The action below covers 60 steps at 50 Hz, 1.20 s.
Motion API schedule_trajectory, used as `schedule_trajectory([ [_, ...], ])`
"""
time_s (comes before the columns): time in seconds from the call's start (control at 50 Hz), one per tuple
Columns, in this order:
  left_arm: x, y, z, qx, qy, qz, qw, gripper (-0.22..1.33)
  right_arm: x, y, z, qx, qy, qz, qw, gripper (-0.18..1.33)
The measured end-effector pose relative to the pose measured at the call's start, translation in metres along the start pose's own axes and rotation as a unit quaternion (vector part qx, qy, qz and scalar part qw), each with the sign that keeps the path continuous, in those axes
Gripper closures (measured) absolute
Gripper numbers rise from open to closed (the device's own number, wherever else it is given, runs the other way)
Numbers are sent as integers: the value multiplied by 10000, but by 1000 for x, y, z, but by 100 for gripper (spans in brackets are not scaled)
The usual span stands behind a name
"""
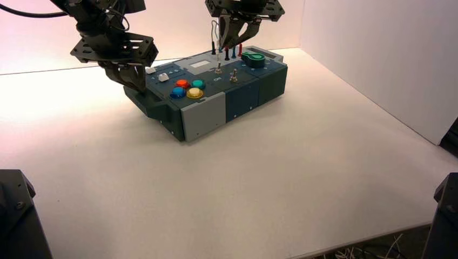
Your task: Flip the top switch off with the right gripper.
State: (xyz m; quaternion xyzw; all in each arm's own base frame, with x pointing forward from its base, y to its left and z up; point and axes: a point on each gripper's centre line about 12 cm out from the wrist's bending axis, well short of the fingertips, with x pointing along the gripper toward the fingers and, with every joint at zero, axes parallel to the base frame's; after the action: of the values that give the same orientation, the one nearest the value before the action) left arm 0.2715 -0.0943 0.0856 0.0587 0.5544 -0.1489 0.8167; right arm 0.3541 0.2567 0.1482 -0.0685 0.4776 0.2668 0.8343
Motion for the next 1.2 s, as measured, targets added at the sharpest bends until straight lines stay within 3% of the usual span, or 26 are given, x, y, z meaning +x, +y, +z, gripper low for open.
schedule_trajectory([
  [0.72,15,1,7,14,153,4,9999,128,20,0,9,-59,115,-1,9999,61],
  [0.78,15,1,8,29,153,6,9999,128,24,0,6,-89,208,-13,9997,70],
  [0.88,16,1,8,29,153,6,9999,128,28,-2,2,-134,316,-46,9994,100],
  [1.0,16,2,8,22,153,9,9999,128,29,-3,2,-147,339,-53,9993,106],
  [1.2,16,2,8,21,160,9,9999,128,28,-9,2,-88,346,-87,9993,128],
])
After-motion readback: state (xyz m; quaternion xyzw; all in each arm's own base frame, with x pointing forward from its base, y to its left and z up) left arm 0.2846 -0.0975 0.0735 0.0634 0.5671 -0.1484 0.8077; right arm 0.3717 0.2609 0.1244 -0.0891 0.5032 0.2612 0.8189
